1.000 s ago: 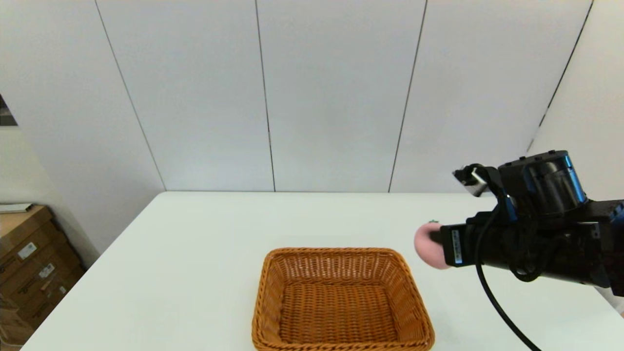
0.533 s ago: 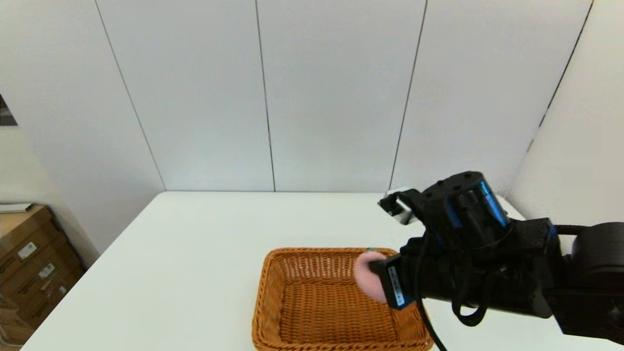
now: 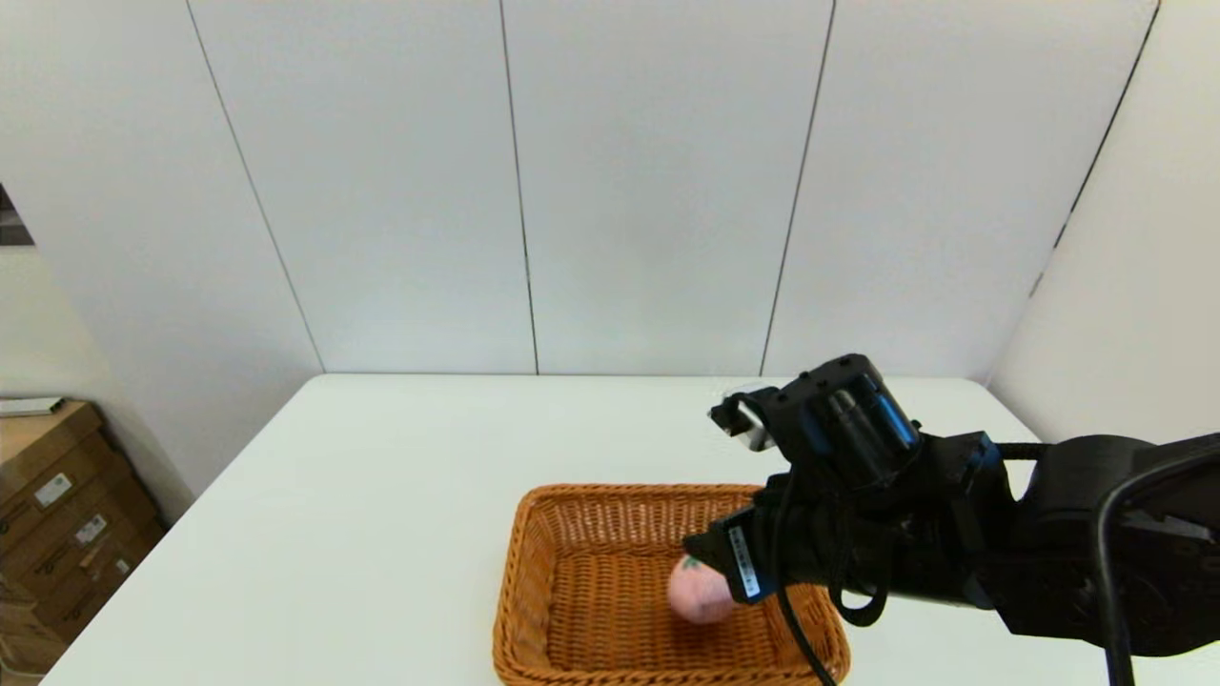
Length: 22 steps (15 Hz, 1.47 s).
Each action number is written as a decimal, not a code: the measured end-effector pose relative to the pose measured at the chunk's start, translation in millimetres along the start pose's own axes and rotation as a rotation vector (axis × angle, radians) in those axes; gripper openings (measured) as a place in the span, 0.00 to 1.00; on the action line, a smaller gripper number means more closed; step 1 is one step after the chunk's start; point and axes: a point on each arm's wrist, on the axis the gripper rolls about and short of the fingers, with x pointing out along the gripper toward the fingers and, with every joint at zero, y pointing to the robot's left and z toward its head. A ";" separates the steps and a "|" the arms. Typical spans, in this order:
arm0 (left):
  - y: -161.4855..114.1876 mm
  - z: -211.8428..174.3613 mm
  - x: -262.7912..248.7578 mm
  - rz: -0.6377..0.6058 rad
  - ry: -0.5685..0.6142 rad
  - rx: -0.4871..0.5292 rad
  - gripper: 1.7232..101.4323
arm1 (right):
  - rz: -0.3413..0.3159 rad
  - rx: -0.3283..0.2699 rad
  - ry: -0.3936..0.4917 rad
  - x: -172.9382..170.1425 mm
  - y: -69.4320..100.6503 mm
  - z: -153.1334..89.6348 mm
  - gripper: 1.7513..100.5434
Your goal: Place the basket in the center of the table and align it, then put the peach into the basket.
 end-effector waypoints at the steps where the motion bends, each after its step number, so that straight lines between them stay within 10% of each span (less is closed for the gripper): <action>1: 0.0 0.0 0.0 0.000 0.000 0.000 0.96 | -0.015 0.020 -0.006 0.1 -6.8 2.4 0.66; 10: 0.0 0.0 0.0 0.000 0.000 -0.003 0.96 | -0.277 0.209 -0.290 -114.4 -72.5 12.3 0.87; 22: 0.0 0.0 0.0 -0.001 0.000 -0.003 0.96 | -0.532 0.199 -0.587 -233.8 -77.4 -165.7 0.95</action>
